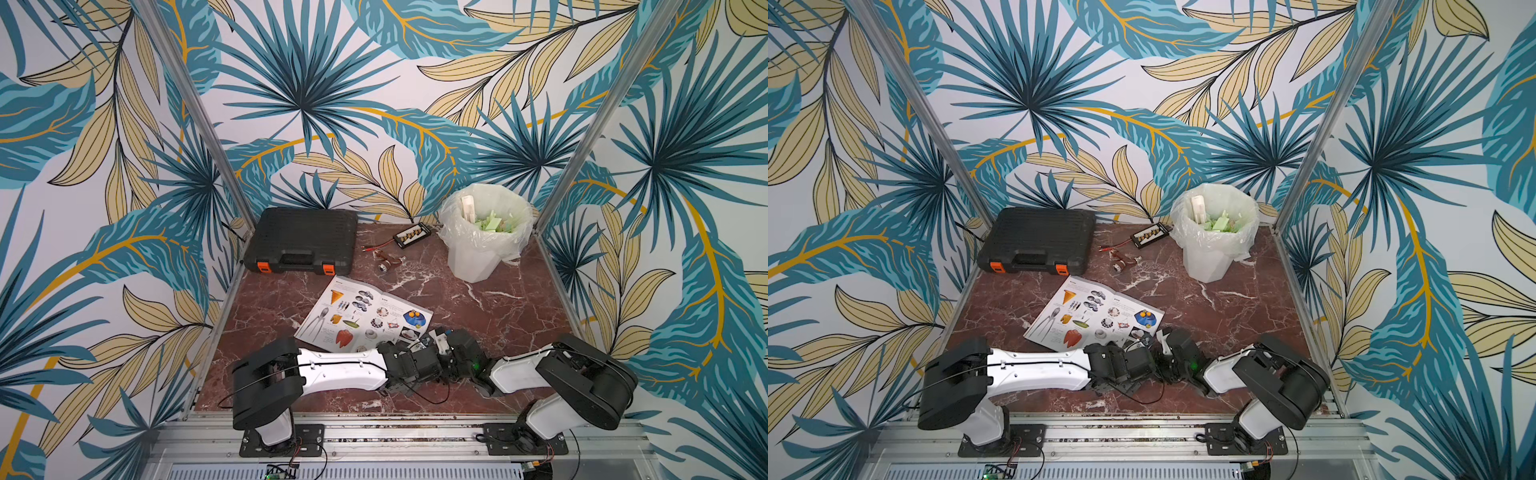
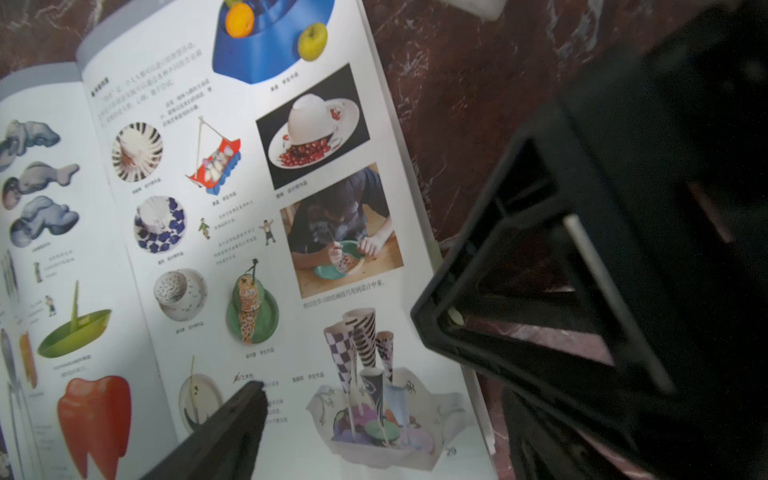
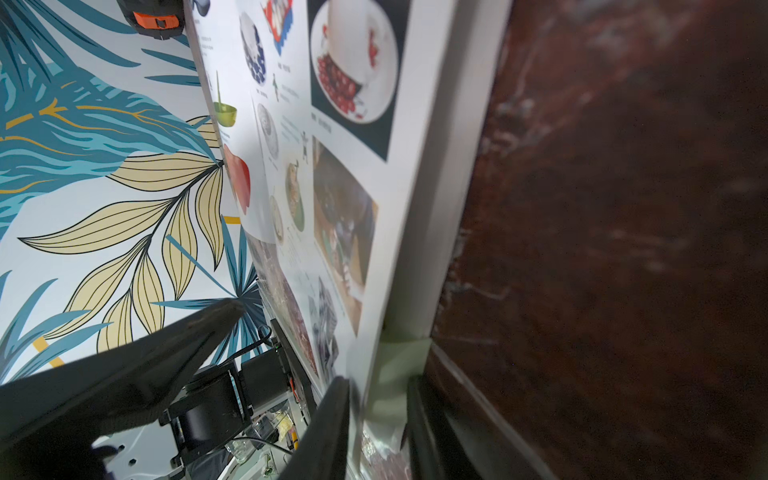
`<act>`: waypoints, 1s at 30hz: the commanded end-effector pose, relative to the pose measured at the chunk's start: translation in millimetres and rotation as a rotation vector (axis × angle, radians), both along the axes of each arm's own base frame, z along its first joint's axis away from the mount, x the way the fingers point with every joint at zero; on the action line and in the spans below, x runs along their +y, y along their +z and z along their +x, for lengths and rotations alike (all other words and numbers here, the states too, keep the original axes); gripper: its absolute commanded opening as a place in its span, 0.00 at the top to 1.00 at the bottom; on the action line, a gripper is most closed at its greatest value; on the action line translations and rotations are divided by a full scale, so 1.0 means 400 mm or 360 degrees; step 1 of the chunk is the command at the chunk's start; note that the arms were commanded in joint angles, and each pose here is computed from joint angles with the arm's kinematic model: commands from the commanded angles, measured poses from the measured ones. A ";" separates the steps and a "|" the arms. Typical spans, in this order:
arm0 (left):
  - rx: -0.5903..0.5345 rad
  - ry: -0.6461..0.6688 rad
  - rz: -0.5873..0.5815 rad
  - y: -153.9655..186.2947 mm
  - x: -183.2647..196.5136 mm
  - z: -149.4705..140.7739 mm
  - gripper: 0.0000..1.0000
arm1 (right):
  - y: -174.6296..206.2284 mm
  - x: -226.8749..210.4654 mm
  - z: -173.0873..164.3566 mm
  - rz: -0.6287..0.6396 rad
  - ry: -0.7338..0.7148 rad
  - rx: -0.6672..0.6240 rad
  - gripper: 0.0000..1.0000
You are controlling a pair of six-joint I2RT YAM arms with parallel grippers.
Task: Peel off the used sticky note
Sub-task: Turn the page of the book at the center of the board.
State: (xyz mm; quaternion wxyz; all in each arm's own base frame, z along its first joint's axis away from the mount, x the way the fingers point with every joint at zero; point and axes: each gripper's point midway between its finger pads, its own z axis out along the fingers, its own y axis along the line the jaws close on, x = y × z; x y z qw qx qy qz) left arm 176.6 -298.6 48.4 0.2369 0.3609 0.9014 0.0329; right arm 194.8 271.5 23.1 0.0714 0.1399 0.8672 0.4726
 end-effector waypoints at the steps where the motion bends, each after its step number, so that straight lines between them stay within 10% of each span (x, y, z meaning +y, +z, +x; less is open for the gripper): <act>1: -0.0030 0.0013 -0.0022 0.002 -0.022 0.013 0.08 | -0.064 -0.036 -0.029 -0.0122 -0.0033 0.0114 0.71; 30: -0.0112 0.0054 0.0002 0.021 -0.006 0.031 0.40 | -0.041 -0.031 -0.024 -0.0087 -0.0039 0.0090 0.71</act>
